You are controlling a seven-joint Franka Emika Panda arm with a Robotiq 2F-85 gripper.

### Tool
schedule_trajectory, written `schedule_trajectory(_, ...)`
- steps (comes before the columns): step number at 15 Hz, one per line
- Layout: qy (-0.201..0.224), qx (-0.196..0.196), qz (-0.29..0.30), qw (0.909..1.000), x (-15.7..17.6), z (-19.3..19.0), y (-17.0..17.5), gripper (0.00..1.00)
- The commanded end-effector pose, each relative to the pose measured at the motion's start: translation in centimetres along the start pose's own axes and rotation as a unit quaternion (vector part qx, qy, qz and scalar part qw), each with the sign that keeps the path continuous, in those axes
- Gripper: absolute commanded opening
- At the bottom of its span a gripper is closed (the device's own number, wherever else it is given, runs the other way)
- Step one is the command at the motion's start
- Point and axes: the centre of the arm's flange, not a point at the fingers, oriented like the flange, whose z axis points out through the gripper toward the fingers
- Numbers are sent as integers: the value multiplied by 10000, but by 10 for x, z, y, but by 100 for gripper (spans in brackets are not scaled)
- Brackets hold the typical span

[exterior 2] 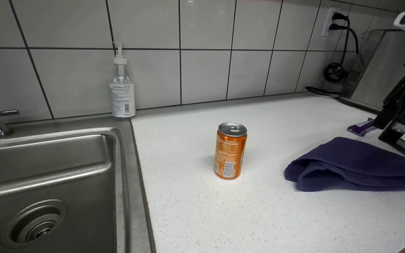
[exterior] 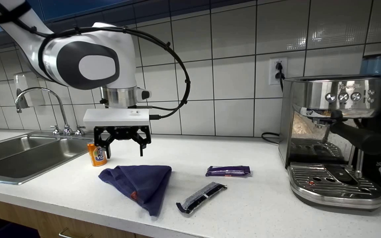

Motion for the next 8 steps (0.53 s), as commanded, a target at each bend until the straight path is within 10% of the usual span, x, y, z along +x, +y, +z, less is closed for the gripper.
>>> schedule_trajectory(1, -305, 128, 9, 9995, 17, -9, -11, 100)
schedule_trajectory(8, -694, 278, 146, 9971, 29, -11, -22, 100)
